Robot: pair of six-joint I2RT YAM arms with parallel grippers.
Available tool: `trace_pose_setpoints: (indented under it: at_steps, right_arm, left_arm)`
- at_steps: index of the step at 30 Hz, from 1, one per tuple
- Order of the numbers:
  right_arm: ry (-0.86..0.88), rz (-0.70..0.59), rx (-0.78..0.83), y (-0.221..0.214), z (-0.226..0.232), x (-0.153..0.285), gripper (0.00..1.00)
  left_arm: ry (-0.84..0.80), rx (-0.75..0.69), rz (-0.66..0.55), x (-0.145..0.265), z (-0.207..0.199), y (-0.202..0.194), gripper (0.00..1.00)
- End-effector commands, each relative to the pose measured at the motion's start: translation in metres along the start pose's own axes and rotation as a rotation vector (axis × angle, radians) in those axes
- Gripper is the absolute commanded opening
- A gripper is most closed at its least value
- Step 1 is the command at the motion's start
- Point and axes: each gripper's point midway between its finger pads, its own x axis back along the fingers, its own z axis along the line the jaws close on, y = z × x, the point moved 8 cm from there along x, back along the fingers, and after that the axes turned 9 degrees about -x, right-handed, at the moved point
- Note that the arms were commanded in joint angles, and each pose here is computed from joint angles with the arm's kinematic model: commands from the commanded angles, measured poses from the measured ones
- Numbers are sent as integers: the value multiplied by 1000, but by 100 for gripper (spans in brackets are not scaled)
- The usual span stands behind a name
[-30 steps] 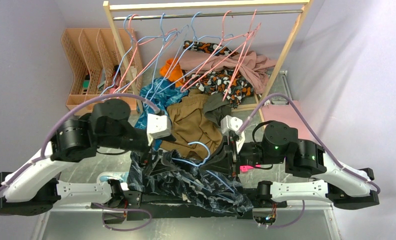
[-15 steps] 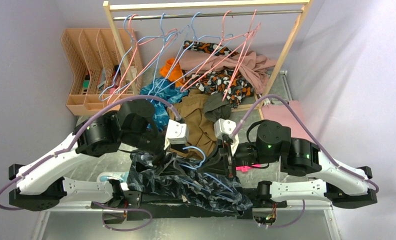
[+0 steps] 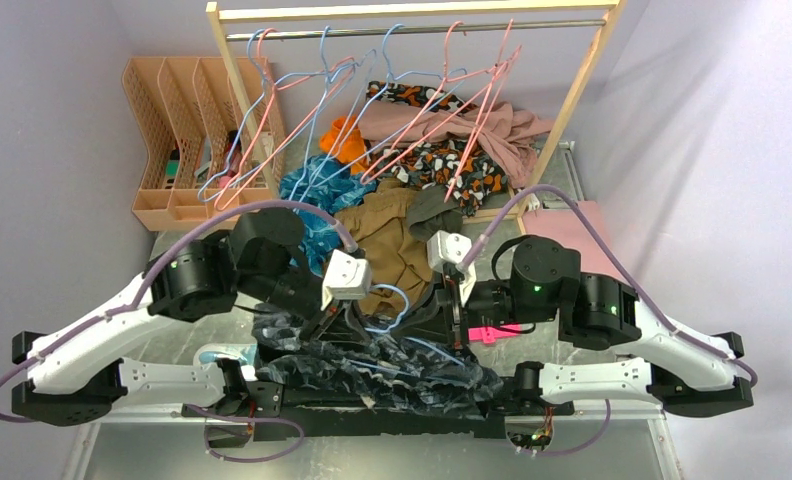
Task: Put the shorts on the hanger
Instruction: Hang the shorts on the hanger.
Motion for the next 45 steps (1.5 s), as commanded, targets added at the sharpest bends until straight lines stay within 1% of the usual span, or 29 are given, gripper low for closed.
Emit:
trace_pose_setpoints:
  at_steps: [1,2,3,5,6,7,8,10,13,17,20,25,31,37,42,45]
  right_arm:
    - [52,-78,13,21,11,3,0]
    - [40,-84,6,22,10,3,0]
    - [21,-93,-4,24,9,4,9]
    - [-33,-111,-41,30,7,6,34]
    - [-69,-122,-60,34,5,8,44]
    - [-111,-127,-80,36,3,9,51]
    - [-150,-132,-101,39,1,11,54]
    - [-245,-155,-142,44,-4,17,58]
    - [-383,-201,-203,52,-11,30,59]
    - [-520,-253,-271,58,-17,48,59]
    - [-602,-232,-315,51,-23,49,58]
    - [-675,-158,-359,32,-36,28,58]
    - [-751,-125,-379,21,-48,8,57]
    - [-863,-96,-374,15,-61,-5,57]
    - [-949,-95,-370,11,-70,-9,54]
    - [-995,-70,-364,9,-74,-12,49]
  left_arm:
    - [73,-50,-120,12,1,19,7]
    - [92,-52,-135,16,-1,20,7]
    - [115,-51,-148,19,-1,21,7]
    - [178,-48,-177,29,-2,23,7]
    - [214,-43,-194,35,-3,23,7]
    - [252,-35,-211,42,-5,23,7]
    - [292,-26,-228,49,-6,23,7]
    - [379,4,-257,63,-8,22,7]
    - [493,56,-286,81,-10,17,7]
    - [587,132,-298,94,-12,7,7]
    - [667,185,-287,97,-8,0,7]
    - [757,224,-289,101,0,-1,7]
    - [737,209,-330,102,-2,7,7]
    - [707,207,-340,101,-5,7,7]
    - [689,203,-343,101,-7,8,7]
    - [670,197,-346,100,-8,8,7]
